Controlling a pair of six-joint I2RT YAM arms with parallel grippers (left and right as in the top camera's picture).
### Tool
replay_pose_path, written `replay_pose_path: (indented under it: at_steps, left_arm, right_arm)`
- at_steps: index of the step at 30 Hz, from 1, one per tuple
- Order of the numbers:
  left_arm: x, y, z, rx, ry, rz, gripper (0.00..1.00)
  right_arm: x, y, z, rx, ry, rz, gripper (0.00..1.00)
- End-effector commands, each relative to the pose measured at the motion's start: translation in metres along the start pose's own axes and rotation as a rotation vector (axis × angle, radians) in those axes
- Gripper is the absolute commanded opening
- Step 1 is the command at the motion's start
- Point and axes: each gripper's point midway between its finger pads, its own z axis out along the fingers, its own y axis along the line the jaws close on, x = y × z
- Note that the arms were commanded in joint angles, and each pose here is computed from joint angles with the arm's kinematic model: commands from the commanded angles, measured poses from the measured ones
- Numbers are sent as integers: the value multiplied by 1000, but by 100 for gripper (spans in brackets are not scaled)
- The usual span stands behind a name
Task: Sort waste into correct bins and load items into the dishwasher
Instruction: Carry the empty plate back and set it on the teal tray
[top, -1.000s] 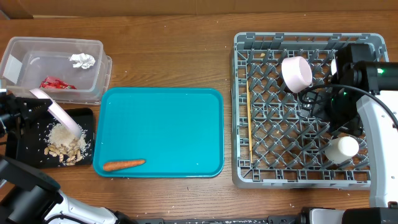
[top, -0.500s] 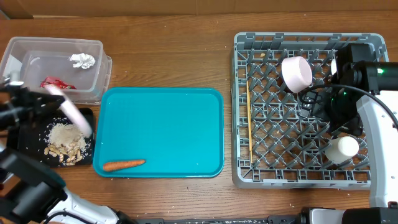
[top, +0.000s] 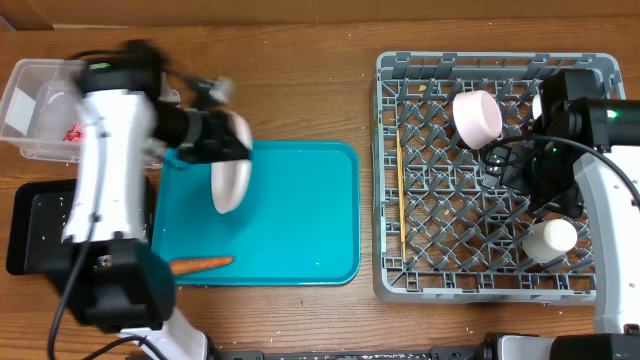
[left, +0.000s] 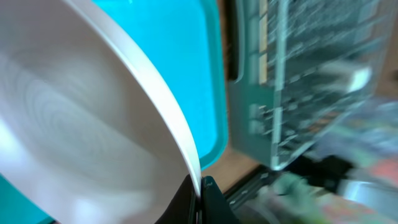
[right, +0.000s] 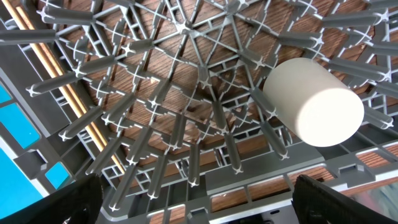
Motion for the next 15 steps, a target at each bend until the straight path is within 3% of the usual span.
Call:
replay_pose_path:
  at_steps: [1, 8, 15]
  left_arm:
    - [0, 2, 39, -260, 87, -57, 4]
    - [16, -19, 121, -497, 226, -3, 4]
    - [35, -27, 162, -551, 318, 9, 4]
  right_arm:
    - [1, -3, -4, 2, -24, 5, 100]
    - [1, -3, -4, 2, -23, 5, 100]
    - [1, -3, -4, 2, -24, 5, 100]
